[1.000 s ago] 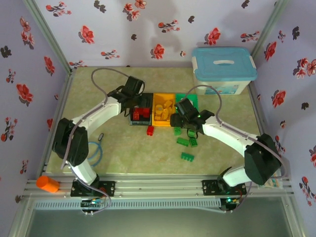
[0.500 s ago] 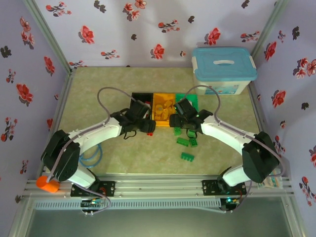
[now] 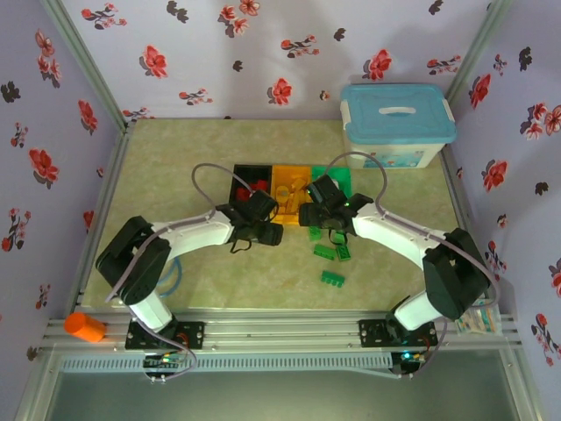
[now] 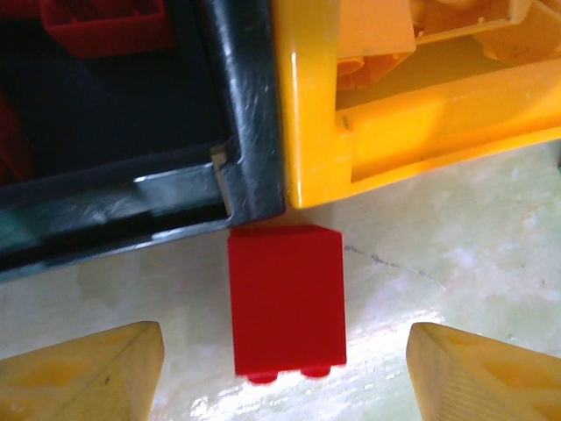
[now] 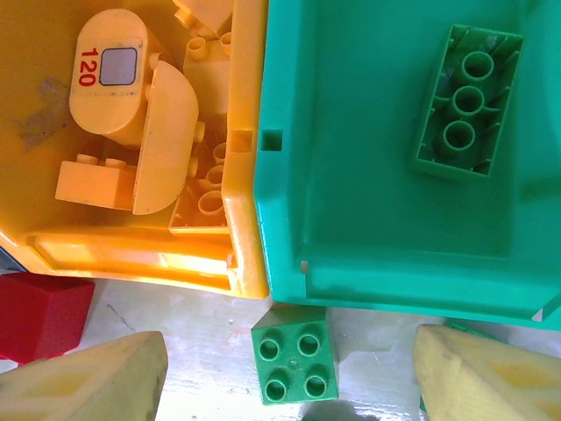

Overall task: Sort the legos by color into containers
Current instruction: Pick up the lego from the center of the table.

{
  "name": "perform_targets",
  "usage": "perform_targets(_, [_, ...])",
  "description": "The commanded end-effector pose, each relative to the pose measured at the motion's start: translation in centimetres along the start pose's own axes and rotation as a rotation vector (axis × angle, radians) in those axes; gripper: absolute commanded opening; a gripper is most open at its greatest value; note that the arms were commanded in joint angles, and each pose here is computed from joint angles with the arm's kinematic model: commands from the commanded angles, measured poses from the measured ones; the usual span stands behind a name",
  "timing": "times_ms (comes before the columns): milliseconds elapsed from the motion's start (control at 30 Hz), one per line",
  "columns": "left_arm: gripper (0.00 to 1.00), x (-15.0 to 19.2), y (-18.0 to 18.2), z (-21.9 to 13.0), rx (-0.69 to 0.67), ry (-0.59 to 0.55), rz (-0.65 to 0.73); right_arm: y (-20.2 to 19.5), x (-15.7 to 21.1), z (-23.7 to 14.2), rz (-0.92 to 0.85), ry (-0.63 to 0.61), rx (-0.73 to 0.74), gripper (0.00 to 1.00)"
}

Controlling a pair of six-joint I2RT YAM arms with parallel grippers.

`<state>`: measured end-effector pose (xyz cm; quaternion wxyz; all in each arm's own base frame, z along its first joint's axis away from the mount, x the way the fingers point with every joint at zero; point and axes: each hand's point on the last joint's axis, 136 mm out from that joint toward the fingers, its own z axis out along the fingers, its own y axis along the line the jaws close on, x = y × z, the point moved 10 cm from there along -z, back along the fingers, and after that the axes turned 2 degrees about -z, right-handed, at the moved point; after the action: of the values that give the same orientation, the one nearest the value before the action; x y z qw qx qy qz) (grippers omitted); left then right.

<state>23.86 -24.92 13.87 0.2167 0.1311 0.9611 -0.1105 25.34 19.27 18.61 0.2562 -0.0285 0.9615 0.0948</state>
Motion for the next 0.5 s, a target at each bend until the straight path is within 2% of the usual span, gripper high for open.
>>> perform_targets(0, [0.73, -1.0, -0.8, 0.3, 0.003, -0.025, 0.001, 0.2, -0.6, -0.1, 0.025, -0.019, 0.0, 0.75])
perform_targets(133, [0.71, -1.3, -1.1, 1.1, -0.011, -0.016, 0.004, 0.1, -0.4, 0.1, 0.025, -0.015, 0.001, 0.74])
perform_targets(300, [0.61, -1.4, -1.4, 1.5, -0.048, 0.007, 0.026, 0.1, -0.5, -0.1, 0.023, -0.021, 0.0, 0.74])
perform_targets(467, [0.43, -1.1, -1.5, 1.0, -0.113, 0.005, 0.057, 0.0, -0.4, 0.0, 0.023, -0.018, 0.003, 0.73])
